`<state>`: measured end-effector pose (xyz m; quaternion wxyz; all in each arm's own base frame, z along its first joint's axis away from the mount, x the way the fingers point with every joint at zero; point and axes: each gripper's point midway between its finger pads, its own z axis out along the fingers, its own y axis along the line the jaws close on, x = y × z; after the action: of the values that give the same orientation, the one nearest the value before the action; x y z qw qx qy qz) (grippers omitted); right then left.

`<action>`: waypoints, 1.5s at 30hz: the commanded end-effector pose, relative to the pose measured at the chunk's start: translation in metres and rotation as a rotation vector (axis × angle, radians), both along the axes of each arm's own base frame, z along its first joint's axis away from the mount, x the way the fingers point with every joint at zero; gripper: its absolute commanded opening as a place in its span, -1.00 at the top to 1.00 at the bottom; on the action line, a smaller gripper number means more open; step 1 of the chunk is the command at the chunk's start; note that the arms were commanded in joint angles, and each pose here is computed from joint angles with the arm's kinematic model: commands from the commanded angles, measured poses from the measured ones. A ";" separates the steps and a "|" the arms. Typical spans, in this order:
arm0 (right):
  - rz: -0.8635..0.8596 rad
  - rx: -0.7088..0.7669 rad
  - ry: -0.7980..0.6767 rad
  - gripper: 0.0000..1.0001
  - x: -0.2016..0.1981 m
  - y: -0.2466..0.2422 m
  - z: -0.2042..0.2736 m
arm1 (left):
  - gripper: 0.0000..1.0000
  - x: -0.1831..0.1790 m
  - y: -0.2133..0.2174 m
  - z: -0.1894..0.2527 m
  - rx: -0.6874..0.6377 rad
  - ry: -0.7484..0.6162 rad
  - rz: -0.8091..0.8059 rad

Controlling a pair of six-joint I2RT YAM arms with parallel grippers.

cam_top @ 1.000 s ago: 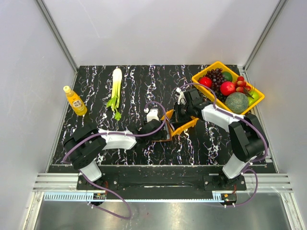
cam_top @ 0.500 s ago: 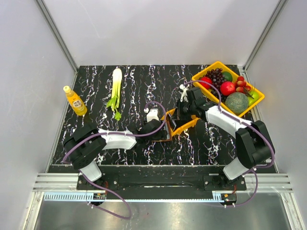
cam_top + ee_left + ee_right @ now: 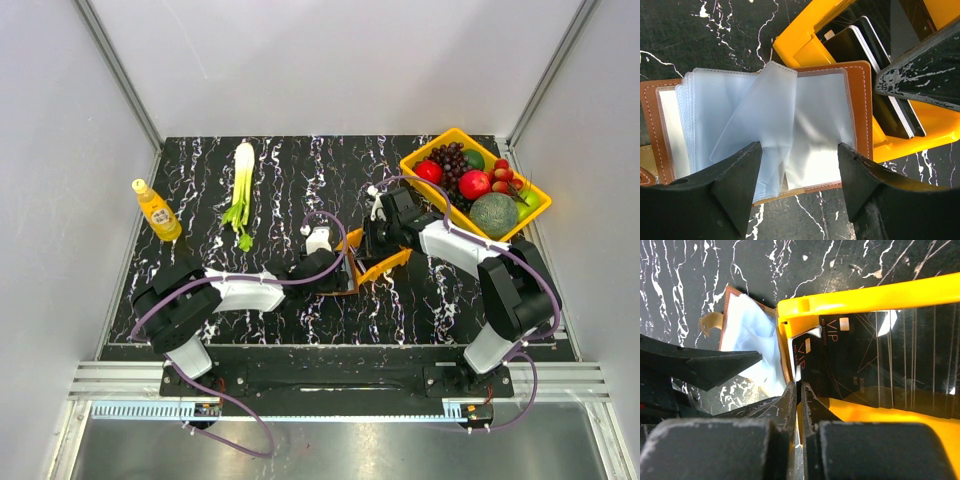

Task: Put the credit cards into the card holder
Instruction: Pick up the credit card from the storage box.

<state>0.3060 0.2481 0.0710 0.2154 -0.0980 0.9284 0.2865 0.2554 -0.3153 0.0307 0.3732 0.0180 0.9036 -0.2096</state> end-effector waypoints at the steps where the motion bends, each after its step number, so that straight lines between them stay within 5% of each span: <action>1: 0.087 0.171 0.010 0.84 -0.015 0.031 0.032 | -0.33 -0.012 0.008 -0.024 0.069 0.082 -0.029; 6: 0.087 0.210 0.016 1.00 -0.017 0.036 0.036 | -0.33 -0.013 0.006 -0.024 0.068 0.082 -0.034; 25: 0.042 0.347 0.073 0.89 -0.009 0.029 0.046 | -0.33 -0.013 0.009 -0.026 0.071 0.086 -0.027; 34: 0.015 0.274 0.086 0.94 -0.010 0.019 0.033 | -0.33 -0.013 0.010 -0.027 0.073 0.087 -0.023; 45: -0.146 0.024 -0.179 0.94 0.025 -0.030 0.065 | -0.33 -0.012 0.010 -0.023 0.066 0.079 -0.020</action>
<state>0.3167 0.2238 0.1084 0.2697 -0.0392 0.9145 0.2990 0.2554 -0.3155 0.0305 0.3695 0.0189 0.9057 -0.2069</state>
